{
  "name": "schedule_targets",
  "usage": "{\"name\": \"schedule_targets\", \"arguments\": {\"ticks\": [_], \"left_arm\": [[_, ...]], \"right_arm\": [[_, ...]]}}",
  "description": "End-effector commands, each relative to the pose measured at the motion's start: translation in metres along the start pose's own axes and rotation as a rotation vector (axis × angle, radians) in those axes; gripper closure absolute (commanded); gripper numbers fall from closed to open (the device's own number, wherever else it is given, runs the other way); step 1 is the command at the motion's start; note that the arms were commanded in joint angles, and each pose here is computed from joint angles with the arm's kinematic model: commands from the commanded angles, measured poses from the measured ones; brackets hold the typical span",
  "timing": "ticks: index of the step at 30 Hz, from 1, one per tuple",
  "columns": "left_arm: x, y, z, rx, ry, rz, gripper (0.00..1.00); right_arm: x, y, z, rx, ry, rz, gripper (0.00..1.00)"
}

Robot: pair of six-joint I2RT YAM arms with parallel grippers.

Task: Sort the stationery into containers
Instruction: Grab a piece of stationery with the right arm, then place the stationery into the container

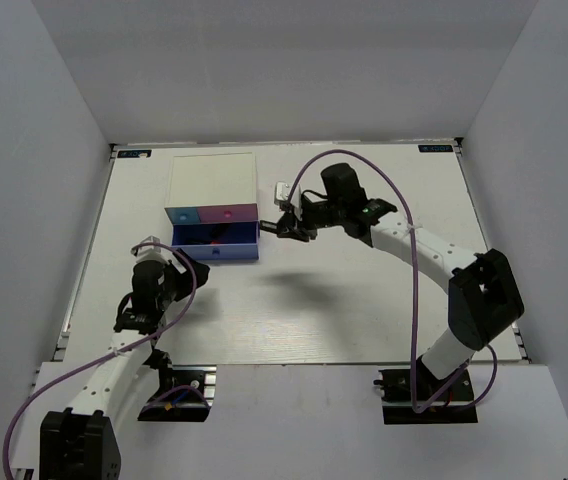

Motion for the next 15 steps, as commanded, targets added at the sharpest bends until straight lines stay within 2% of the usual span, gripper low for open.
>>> {"name": "schedule_targets", "arguments": {"ticks": [1, 2, 3, 10, 15], "left_arm": [[-0.004, 0.004, 0.0, -0.015, -0.003, 0.009, 0.08], [-0.005, 0.005, -0.001, -0.022, -0.003, 0.015, 0.08], [-0.006, 0.005, 0.0, -0.018, -0.003, 0.023, 0.08], [-0.007, 0.009, -0.001, -0.023, 0.001, 0.03, 0.08], [-0.009, 0.008, -0.002, -0.027, 0.0, 0.042, 0.08]], "right_arm": [[0.029, 0.015, 0.005, 0.165, -0.203, -0.101, 0.94], [0.052, 0.017, 0.0, 0.161, -0.28, -0.14, 0.94], [0.043, 0.032, 0.003, 0.204, -0.265, -0.117, 0.94], [0.079, 0.082, -0.004, 0.252, -0.393, -0.185, 0.92], [0.073, 0.121, -0.014, 0.236, -0.333, -0.17, 0.92]]}}
Point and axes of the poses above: each gripper's point midway between its finger pads, its own y axis out along the fingers, its own z axis along the line the jaws close on, x = y × z, the point moved 7 cm from there along -y, back along the fingers, and after that the axes turned 8 degrees about y, right-handed, at the moved point
